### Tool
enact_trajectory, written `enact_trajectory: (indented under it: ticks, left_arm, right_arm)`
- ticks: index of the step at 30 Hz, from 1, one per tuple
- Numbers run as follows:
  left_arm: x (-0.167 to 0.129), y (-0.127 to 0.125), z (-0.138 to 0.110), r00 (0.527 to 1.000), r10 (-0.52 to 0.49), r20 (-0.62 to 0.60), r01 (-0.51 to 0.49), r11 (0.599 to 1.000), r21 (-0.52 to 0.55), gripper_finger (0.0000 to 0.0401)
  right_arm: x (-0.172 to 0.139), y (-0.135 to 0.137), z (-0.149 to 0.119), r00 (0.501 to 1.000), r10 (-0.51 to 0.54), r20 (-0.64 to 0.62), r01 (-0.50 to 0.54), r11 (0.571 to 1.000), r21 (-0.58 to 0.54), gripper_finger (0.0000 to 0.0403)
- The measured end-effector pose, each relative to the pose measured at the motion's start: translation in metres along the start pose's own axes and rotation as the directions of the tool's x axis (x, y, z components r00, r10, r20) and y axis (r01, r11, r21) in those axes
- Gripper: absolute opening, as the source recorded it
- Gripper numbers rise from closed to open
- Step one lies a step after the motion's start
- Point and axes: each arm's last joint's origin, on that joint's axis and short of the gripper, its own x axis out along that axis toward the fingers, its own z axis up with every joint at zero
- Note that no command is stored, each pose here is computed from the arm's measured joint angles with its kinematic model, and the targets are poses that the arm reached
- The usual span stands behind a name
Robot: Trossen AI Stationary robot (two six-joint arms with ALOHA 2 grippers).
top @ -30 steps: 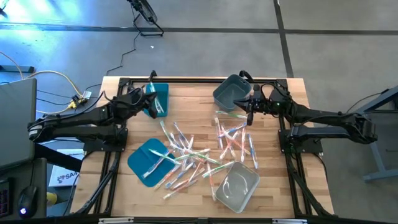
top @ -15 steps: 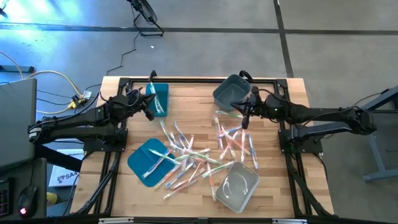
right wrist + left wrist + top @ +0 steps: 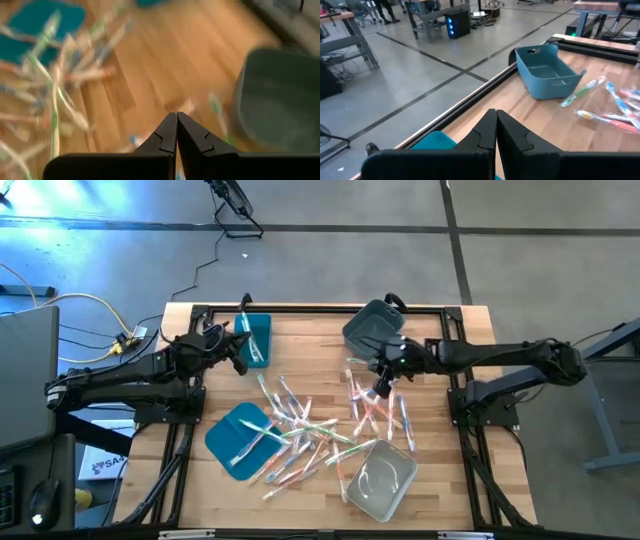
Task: Pick & Place Toothbrushes
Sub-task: Put the orange toothbrush into the dark gray bin
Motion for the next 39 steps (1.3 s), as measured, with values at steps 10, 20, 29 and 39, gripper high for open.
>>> enact_trajectory:
  ticks: [10,20,29,39]
  left_arm:
    - [0.000,-0.001,0.000,1.000,-0.018,-0.001,0.018,1.000,-0.013,0.0006]
    - [0.000,0.000,-0.007,0.998,-0.019,-0.065,0.017,1.000,-0.017,0.0006]
    - [0.000,0.000,-0.007,0.998,-0.018,-0.068,0.016,0.999,-0.033,0.0006]
    - [0.000,0.000,-0.007,0.998,-0.019,-0.068,0.016,0.999,-0.033,0.0006]
  right_arm:
    - [0.012,0.004,-0.006,0.987,0.111,-0.112,-0.105,0.992,0.065,0.0003]
    - [0.013,0.006,-0.001,0.991,0.123,-0.055,-0.126,0.991,-0.052,0.0003]
    - [0.013,0.004,0.002,0.993,0.114,-0.030,-0.115,0.993,-0.012,0.0004]
    - [0.012,0.007,0.000,0.993,0.108,-0.040,-0.105,0.992,0.064,0.0116]
